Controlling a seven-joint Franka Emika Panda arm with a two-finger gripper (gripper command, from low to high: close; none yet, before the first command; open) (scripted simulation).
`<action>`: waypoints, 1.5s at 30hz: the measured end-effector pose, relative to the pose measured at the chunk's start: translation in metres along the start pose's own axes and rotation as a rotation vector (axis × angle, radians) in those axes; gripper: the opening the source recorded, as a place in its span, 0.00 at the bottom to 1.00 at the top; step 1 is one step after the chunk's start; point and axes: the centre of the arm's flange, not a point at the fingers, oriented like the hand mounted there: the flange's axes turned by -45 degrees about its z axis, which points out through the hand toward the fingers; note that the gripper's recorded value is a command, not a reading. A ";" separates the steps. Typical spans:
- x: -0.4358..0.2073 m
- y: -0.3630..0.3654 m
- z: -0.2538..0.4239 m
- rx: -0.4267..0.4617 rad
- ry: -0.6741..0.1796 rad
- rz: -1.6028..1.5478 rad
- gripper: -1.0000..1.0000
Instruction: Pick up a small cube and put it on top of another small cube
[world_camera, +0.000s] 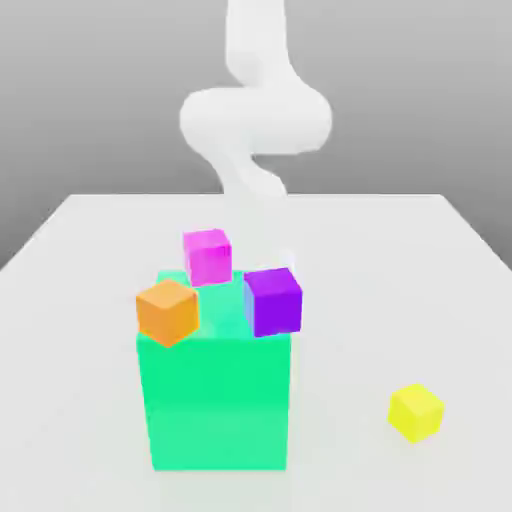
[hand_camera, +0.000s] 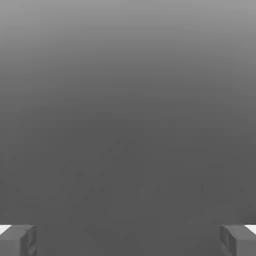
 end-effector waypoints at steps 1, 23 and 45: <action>-0.003 -0.007 0.023 0.028 -0.033 -0.011 0.50; -0.283 -0.182 0.340 0.157 -0.672 -0.378 0.50; -0.332 -0.181 0.363 0.114 -0.722 -0.433 0.00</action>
